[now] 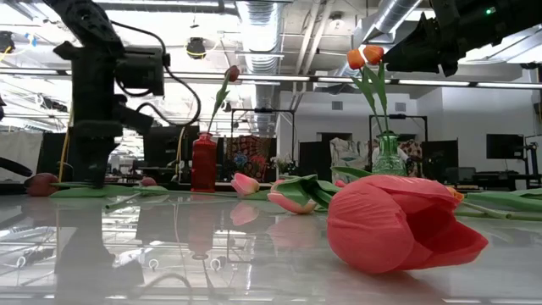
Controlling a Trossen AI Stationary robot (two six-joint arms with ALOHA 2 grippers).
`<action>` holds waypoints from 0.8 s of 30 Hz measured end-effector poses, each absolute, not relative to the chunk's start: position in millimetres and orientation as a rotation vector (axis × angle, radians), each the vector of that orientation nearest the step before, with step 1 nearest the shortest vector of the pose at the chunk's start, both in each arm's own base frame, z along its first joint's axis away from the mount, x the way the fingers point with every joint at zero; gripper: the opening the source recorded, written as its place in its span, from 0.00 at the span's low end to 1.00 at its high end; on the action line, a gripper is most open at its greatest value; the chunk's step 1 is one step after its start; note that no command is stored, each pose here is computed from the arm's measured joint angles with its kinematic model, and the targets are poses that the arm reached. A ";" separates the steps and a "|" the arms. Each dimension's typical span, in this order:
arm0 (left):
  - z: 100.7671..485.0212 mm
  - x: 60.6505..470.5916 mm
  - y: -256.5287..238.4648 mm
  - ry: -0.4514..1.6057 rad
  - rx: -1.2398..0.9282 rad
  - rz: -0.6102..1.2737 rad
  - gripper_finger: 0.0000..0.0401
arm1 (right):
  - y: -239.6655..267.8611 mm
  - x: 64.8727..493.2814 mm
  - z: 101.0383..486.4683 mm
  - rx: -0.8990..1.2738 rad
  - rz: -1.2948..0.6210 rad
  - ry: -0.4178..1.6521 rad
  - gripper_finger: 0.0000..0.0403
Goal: Sort flowers into vase by color
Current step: Put the dark red flower into the red vase
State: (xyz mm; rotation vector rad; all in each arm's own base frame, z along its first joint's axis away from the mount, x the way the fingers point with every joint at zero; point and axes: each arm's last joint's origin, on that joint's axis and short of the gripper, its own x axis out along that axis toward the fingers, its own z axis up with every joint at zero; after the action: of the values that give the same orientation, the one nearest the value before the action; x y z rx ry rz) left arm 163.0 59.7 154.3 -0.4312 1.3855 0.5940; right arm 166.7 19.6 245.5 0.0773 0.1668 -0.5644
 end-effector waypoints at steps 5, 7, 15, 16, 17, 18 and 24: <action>149.0 161.8 59.7 1.366 -0.439 0.620 0.40 | 19.7 166.7 245.5 0.077 -0.564 0.167 0.50; 149.0 161.9 59.6 1.365 -0.441 0.617 0.39 | 19.7 166.7 245.5 0.077 -0.564 0.167 0.50; 148.9 162.4 57.9 1.365 -0.497 0.574 0.17 | 19.7 166.7 245.7 0.078 -0.564 0.166 0.50; 148.9 162.5 57.8 1.365 -0.501 0.571 0.14 | 19.7 166.7 245.5 0.077 -0.564 0.167 0.50; 148.8 162.5 57.6 1.366 -0.505 0.565 0.11 | 19.7 166.7 245.6 0.077 -0.564 0.167 0.50; 148.8 162.6 57.4 1.366 -0.510 0.559 0.08 | 19.7 166.7 245.5 0.077 -0.564 0.167 0.50; 148.8 163.2 55.7 1.367 -0.559 0.509 0.01 | 19.7 166.7 245.6 0.077 -0.564 0.167 0.50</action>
State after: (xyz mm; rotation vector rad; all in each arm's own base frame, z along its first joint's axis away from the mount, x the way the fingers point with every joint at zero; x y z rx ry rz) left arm 163.2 55.7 148.8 -0.5591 1.3669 0.5087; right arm 166.7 19.7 245.6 0.0773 0.1667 -0.5637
